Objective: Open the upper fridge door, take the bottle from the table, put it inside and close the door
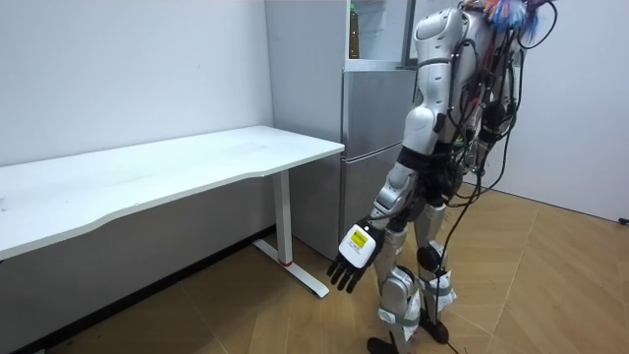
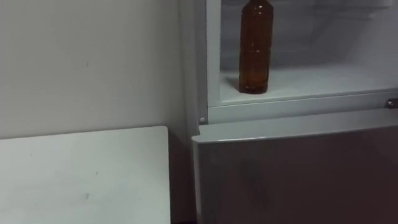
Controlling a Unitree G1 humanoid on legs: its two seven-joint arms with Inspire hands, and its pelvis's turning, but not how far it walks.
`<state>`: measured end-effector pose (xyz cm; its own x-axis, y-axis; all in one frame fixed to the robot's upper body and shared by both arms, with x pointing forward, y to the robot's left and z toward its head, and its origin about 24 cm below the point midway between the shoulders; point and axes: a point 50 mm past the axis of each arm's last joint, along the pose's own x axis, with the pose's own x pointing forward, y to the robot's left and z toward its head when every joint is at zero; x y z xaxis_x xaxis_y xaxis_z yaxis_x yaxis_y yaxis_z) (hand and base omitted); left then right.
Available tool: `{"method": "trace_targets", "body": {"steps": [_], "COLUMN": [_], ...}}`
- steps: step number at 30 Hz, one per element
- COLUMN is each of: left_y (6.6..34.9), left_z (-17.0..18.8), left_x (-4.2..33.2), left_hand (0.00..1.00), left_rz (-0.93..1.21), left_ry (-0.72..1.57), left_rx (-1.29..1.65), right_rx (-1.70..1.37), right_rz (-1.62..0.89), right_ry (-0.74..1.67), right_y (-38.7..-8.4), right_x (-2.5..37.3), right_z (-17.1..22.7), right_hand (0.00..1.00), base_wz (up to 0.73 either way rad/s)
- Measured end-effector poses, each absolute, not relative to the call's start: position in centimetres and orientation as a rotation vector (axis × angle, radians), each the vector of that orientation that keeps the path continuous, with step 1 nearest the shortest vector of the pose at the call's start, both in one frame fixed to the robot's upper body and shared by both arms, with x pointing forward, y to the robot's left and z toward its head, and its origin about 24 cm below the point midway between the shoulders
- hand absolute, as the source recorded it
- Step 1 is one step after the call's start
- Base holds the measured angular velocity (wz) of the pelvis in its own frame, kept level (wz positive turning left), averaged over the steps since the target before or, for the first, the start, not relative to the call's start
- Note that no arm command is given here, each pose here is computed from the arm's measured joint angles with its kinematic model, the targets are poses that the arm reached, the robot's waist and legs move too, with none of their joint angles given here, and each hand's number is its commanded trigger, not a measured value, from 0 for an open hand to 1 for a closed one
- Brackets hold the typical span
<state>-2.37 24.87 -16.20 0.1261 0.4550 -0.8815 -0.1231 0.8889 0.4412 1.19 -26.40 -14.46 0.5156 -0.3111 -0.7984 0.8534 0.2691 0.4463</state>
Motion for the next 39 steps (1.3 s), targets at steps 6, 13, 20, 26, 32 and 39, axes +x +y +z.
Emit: {"method": "trace_targets", "body": {"steps": [6, 13, 20, 26, 32, 39], "left_y": [25.2, 25.6, 26.6, 27.6, 28.0, 28.0], "left_z": [-16.1, -15.9, -15.4, -15.0, -14.6, -14.6], "left_x": [-2.6, -3.1, -2.9, -3.3, -4.0, -3.6], "left_hand": [0.00, 0.00, 0.00, 0.00, 0.00, 0.00], "left_rz": [0.485, 0.530, 0.550, 0.601, 0.610, 0.580], "left_ry": [1.386, 1.386, 1.340, 1.338, 1.336, 1.318], "left_rx": [0.248, 0.249, 0.263, 0.263, 0.264, 0.283], "right_rx": [0.960, 0.832, 0.700, 0.547, 0.527, 0.408], "right_rz": [-1.027, -1.190, -1.316, -1.467, -1.613, -1.632], "right_ry": [0.661, 0.567, 0.442, 0.280, 0.108, -0.133], "right_y": [-27.8, -30.7, -33.6, -36.4, -38.5, -39.8], "right_x": [1.9, 5.7, 8.1, 8.6, 9.1, 10.1], "right_z": [-14.1, -11.7, -8.1, -3.8, 0.3, 5.3], "right_hand": [0.00, 0.00, 0.00, 0.00, 0.00, 0.00], "base_wz": [0.00, -0.02, 0.00, 0.00, 0.01, 0.00]}}
